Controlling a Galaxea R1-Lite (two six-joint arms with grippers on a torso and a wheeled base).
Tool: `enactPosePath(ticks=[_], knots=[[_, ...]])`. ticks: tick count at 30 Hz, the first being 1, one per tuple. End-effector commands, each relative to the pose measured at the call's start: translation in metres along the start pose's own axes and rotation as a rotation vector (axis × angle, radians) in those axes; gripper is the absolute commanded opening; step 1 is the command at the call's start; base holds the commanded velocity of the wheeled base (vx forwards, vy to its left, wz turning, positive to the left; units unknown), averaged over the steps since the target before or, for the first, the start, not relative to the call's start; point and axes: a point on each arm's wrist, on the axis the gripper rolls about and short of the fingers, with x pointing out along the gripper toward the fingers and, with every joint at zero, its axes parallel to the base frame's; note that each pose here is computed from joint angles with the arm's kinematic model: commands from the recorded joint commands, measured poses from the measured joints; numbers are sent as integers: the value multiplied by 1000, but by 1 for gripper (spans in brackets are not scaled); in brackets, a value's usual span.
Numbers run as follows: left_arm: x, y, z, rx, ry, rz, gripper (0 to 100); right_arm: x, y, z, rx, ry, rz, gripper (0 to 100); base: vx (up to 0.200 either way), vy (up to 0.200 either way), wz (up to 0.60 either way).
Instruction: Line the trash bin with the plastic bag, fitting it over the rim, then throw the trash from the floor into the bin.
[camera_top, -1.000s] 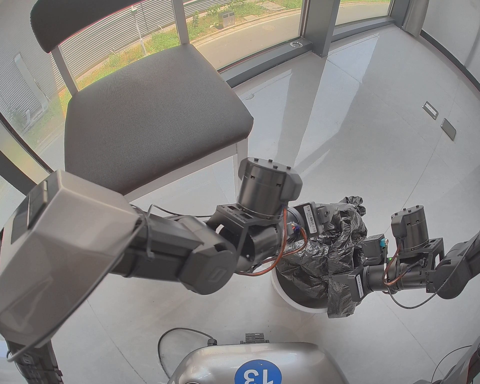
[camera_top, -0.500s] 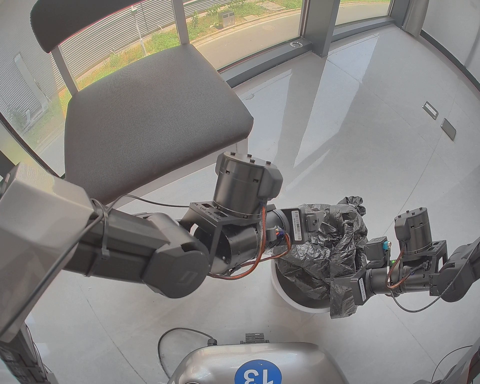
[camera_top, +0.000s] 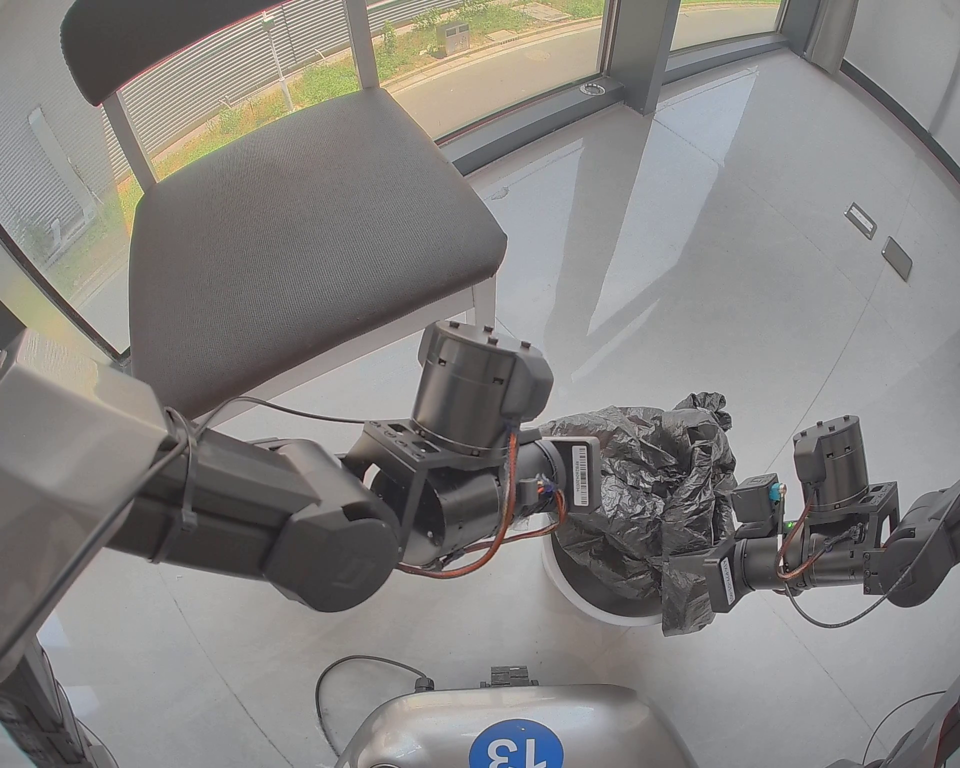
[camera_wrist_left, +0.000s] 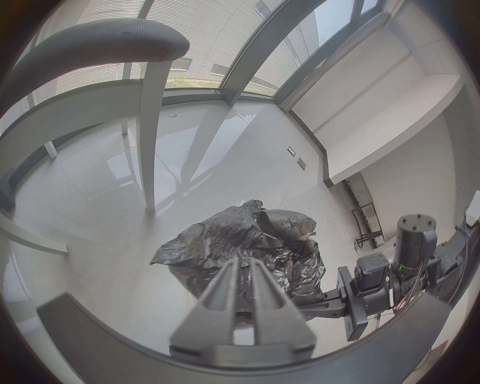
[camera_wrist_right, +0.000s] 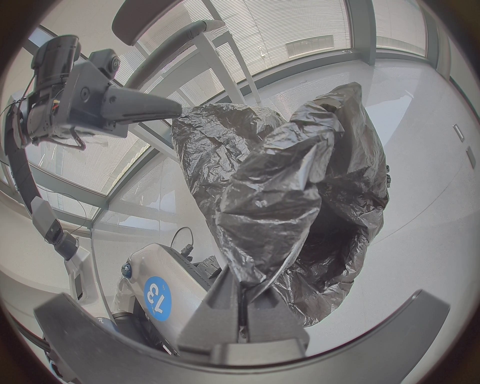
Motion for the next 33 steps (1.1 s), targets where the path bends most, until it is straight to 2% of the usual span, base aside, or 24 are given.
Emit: enactPosePath(ticks=[1,18,25,30,33], knots=[[-3,3,-3,4,11,6,0,-2,1,2,-4,-9,1,0,0,0,0],[77,11,-41,0,104,19,0,-7,9,6,-27,-36,23,0,0,0,0],[101,13,-50,-5,143,-36,0,-16,12,12,-38,-72,26,0,0,0,0],[117,22,-58,-14,191,-39,0,-15,11,9,-34,-55,24,0,0,0,0],[120,19,-59,-31,229,-61,0,-13,11,7,-39,-43,26,0,0,0,0]])
